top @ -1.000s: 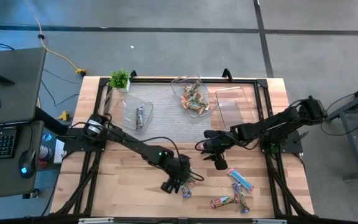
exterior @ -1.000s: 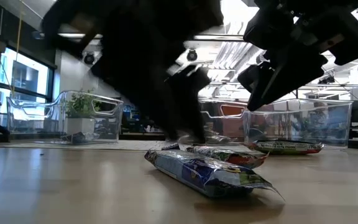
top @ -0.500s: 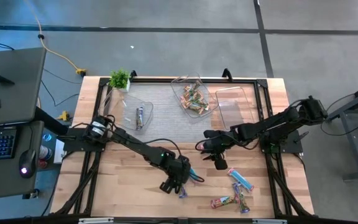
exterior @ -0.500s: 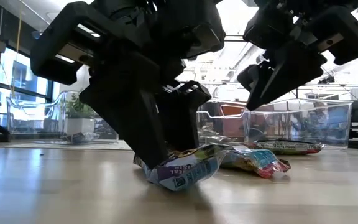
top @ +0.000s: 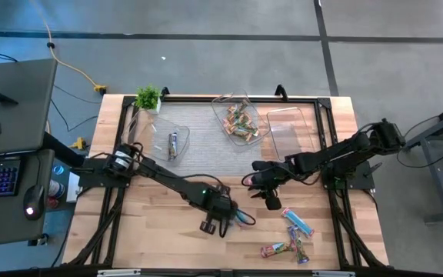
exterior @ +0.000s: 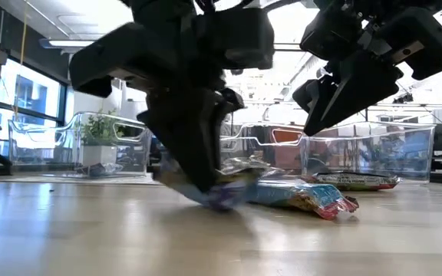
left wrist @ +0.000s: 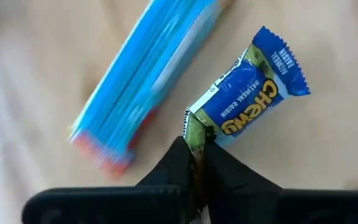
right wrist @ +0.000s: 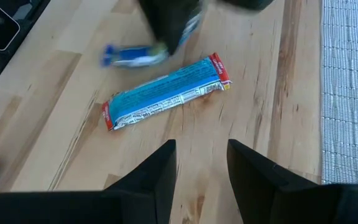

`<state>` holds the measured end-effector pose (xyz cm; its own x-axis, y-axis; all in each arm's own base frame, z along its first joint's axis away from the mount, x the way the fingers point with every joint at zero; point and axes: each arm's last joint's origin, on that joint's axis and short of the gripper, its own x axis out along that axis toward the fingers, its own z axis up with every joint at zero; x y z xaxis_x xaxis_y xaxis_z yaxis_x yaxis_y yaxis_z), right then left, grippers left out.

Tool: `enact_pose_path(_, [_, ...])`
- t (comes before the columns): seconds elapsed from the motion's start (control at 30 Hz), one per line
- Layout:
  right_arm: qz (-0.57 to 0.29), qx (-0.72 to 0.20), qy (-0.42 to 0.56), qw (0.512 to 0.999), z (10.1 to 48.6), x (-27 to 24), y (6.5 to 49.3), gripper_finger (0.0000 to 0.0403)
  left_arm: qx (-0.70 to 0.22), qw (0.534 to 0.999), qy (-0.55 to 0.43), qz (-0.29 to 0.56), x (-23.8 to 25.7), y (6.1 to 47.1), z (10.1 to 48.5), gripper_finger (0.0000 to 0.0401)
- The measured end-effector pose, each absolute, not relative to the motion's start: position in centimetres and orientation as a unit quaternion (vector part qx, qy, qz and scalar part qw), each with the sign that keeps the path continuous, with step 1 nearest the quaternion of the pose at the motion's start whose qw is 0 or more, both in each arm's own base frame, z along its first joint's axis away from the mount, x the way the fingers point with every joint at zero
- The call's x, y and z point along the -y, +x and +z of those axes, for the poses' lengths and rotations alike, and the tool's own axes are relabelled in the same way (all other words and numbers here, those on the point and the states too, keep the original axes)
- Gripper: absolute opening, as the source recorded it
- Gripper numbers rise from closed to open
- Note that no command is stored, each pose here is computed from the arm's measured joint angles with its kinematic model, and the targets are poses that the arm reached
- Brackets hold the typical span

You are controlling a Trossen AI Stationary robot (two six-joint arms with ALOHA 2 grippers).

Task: Pick and place Granola Bars by type
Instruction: Put the blue granola bar into the left transparent bin

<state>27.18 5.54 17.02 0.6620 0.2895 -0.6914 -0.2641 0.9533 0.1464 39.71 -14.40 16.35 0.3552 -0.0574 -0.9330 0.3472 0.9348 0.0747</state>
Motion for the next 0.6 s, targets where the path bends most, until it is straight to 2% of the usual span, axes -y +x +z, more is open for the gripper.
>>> enact_pose_path(0.13, [0.152, -0.382, 0.016, 0.911, 17.0, -5.5, 27.2, 0.0126, -0.598, 0.779, 0.181, -0.053, 13.7, 39.1, 19.4, 0.0031])
enact_pose_path(0.27, [0.152, -0.38, 0.017, 0.912, 17.1, -5.5, 27.2, 0.0126, -0.639, 0.72, 0.262, 0.074, 11.8, 36.9, 23.8, 0.0026])
enact_pose_path(0.33, [0.152, -0.382, 0.016, 0.912, 17.0, -5.5, 27.2, 0.0126, -0.649, 0.699, 0.262, 0.148, 10.5, 35.5, 25.9, 0.0018])
enact_pose_path(0.4, [0.152, -0.381, 0.017, 0.912, 17.0, -5.5, 27.2, 0.0126, -0.647, 0.689, 0.229, 0.233, 8.8, 33.9, 28.3, 0.0013])
enact_pose_path(0.53, [0.153, -0.38, 0.015, 0.912, 17.0, -5.5, 27.2, 0.0126, -0.571, 0.745, 0.115, 0.325, 5.2, 31.3, 31.6, 0.0016])
enact_pose_path(0.6, [0.153, -0.378, 0.015, 0.913, 17.1, -5.6, 27.2, 0.0126, -0.536, 0.747, 0.05, 0.39, 3.2, 29.8, 32.6, 0.002])
